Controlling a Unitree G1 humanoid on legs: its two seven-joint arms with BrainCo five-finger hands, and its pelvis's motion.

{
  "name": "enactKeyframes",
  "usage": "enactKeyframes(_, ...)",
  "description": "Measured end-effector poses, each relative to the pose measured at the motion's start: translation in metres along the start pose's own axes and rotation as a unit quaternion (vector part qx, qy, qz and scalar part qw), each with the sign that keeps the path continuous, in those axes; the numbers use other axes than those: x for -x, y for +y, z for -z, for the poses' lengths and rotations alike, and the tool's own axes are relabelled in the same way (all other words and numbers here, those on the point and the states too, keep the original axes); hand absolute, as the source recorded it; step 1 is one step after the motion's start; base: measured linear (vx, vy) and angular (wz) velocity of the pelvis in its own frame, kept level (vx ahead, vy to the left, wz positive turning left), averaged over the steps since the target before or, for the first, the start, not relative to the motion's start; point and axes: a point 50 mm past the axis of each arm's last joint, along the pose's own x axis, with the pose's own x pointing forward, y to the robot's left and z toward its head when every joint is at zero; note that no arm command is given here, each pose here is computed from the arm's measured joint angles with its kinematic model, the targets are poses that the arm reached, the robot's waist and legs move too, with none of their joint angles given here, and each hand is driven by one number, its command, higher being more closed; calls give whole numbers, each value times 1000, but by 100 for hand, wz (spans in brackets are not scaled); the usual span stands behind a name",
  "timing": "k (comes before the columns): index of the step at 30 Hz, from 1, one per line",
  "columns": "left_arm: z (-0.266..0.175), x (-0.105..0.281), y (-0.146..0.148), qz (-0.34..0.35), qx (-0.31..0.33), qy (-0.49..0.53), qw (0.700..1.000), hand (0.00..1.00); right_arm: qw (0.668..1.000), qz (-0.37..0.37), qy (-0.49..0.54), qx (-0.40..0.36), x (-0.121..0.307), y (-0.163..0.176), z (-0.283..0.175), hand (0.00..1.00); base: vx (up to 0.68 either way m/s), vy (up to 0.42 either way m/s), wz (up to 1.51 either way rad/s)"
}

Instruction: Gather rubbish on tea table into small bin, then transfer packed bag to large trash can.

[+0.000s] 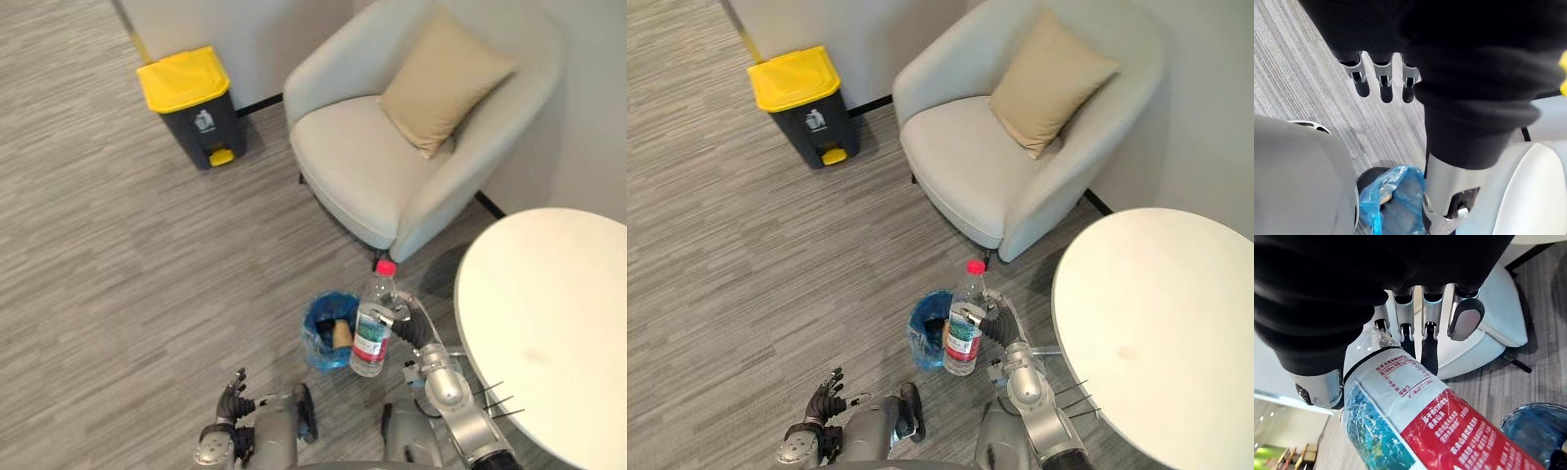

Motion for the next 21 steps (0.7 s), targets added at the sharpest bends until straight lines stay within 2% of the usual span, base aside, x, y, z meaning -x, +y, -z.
enactKeyframes(3, -27, -11, -10, 9, 8, -47, 999, 0, 998, 12, -37, 55, -33, -14, -15, 100, 1, -136, 65)
enactKeyframes(11, -81, -25, -26, 14, 23, -133, 991, 0, 989, 66, -112, 74, -80, -21, -67, 100, -121, -150, 21)
enactKeyframes(15, -143, -31, -29, 0, 96, -228, 969, 0, 974, 125, -169, 88, -108, -43, -112, 100, -178, -101, 17)
enactKeyframes(19, -203, -24, -23, -6, 133, -330, 934, 0, 952, 189, -215, 106, -123, -71, -153, 100, -144, -36, 5)
enactKeyframes(21, -216, -19, -18, -15, 148, -358, 922, 0, 948, 205, -218, 111, -128, -80, -161, 100, -81, -8, 3)
